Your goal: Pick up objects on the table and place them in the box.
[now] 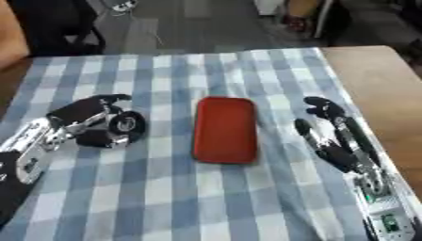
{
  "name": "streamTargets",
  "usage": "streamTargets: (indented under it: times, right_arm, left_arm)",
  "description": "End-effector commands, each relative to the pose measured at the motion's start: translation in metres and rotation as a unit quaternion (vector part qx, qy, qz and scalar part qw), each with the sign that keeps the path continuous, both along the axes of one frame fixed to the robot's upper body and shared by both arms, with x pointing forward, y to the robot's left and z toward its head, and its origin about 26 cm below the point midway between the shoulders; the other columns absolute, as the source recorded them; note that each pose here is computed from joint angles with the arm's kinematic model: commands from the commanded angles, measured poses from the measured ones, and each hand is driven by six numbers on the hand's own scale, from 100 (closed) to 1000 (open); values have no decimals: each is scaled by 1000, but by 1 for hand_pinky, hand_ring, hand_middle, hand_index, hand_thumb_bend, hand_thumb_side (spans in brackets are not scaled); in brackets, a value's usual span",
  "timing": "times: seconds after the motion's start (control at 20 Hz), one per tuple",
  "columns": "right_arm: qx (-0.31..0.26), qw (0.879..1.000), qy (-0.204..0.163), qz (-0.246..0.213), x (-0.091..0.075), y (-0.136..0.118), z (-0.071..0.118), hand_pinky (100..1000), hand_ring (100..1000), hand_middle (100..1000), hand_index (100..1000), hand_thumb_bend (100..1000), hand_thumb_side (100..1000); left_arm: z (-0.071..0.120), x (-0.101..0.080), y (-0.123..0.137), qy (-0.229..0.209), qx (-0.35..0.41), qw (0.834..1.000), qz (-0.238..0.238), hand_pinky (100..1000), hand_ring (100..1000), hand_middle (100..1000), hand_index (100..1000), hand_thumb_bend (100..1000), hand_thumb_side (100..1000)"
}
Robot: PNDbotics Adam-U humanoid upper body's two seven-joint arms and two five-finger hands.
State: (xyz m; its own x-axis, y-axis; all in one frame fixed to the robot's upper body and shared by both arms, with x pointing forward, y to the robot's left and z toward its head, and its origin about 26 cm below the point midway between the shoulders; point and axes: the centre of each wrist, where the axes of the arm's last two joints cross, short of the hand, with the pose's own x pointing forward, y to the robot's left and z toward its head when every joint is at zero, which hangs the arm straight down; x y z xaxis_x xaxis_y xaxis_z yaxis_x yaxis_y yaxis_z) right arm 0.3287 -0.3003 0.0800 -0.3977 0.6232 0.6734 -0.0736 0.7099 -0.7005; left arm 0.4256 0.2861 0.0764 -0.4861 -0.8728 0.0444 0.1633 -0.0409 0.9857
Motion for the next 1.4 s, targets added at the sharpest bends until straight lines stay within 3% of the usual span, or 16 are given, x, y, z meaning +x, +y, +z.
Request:
streamTargets:
  times: [0.05, 1.4]
  right_arm:
    - [-2, 1000, -10, 4, 2, 0, 7, 898, 835, 896, 912, 483, 853]
    - [0, 1000, -9, 7, 1, 0, 6, 898, 835, 897, 913, 470, 855]
  left_arm:
    - [10, 6, 2, -16, 1, 1000, 7, 990, 985, 1000, 680, 1000, 958]
    - [-2, 14, 4, 43, 7, 999, 22, 1000, 988, 1000, 672, 1000, 964]
